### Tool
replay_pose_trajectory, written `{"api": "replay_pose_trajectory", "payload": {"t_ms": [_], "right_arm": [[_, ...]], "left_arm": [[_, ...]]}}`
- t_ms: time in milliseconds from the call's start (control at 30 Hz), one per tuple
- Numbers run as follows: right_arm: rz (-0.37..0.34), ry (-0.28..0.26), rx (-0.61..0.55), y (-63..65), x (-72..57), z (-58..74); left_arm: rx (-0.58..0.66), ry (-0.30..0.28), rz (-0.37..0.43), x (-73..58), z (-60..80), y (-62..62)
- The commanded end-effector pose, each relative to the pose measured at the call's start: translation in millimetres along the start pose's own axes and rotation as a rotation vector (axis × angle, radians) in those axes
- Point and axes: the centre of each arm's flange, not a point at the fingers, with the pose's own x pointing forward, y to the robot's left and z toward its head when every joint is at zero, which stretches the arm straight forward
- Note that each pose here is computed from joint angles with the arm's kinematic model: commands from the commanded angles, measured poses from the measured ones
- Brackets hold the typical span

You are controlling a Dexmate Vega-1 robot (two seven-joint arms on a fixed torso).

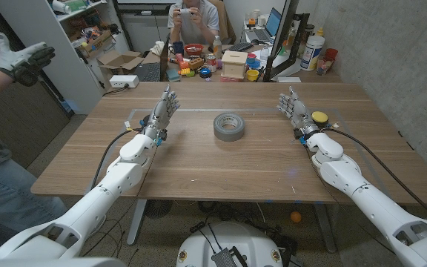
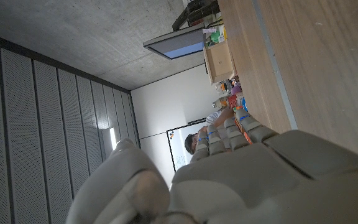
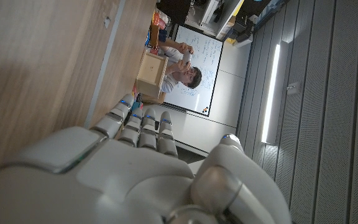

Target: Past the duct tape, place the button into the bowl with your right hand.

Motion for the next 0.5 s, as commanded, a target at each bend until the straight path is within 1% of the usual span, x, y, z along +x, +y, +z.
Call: {"api": "replay_pose_trajectory", "payload": {"t_ms": [33,500], "right_arm": [[0.003,0.006,-0.001,2.2,-3.0,2.3],[0.005,0.012,0.001,3.7,-7.6,3.6]], "left_arm": [[0.01,-0.005,-0.004,-3.6,6.7,-2.2],[0.008,0.002,-0.009,-5.4,4.9,-4.2]]}}
